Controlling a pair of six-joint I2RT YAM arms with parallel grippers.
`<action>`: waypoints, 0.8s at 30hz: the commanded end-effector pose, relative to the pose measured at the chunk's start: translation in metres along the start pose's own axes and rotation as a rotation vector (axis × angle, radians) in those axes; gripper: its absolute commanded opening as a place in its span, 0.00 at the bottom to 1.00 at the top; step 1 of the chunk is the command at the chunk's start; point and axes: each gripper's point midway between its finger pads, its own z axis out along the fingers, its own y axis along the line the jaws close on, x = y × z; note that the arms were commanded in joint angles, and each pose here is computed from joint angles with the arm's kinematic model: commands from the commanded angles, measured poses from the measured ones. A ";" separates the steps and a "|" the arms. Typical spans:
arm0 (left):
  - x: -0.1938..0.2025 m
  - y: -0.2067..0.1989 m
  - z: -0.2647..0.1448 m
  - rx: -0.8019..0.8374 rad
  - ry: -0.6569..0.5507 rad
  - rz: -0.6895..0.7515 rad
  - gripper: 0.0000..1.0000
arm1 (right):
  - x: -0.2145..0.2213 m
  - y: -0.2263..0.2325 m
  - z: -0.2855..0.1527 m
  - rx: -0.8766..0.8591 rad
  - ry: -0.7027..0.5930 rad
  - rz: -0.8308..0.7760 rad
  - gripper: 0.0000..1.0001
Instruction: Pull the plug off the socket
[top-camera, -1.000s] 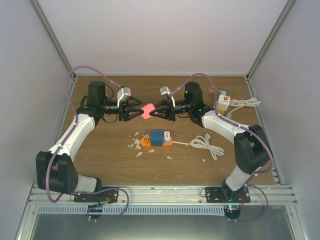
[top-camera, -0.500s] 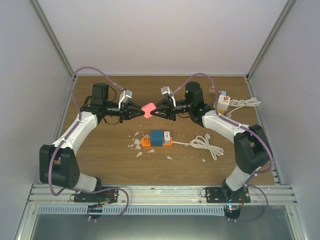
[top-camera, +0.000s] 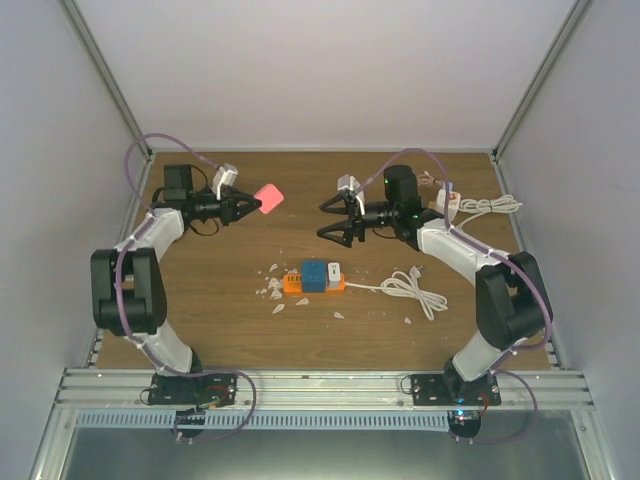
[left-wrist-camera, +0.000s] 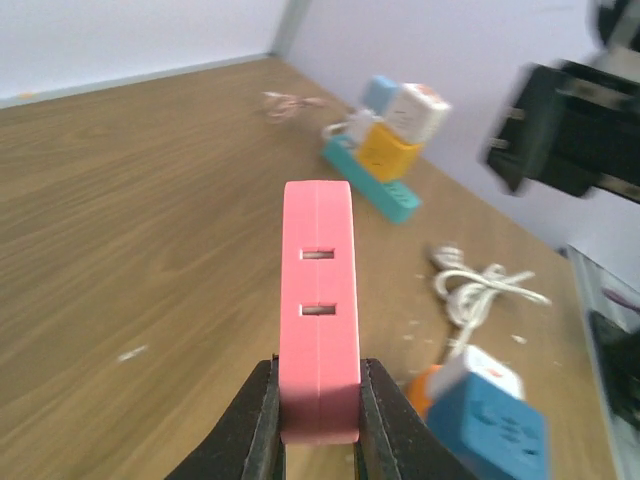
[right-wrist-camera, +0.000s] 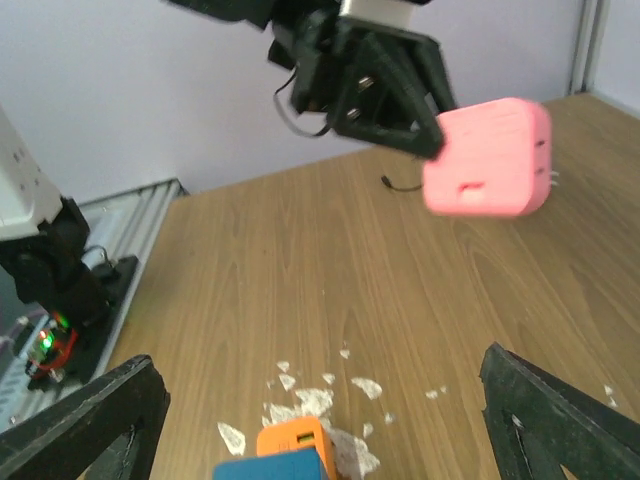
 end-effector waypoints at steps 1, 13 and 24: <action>-0.004 0.064 -0.016 -0.139 -0.022 -0.054 0.00 | 0.024 0.005 -0.008 0.046 0.080 -0.065 0.88; 0.039 0.199 -0.027 -0.461 0.049 -0.257 0.00 | 0.055 0.012 -0.014 0.065 0.162 -0.114 0.91; 0.070 0.241 -0.023 -0.535 0.118 -0.341 0.05 | 0.006 0.019 -0.015 0.035 0.081 -0.092 0.99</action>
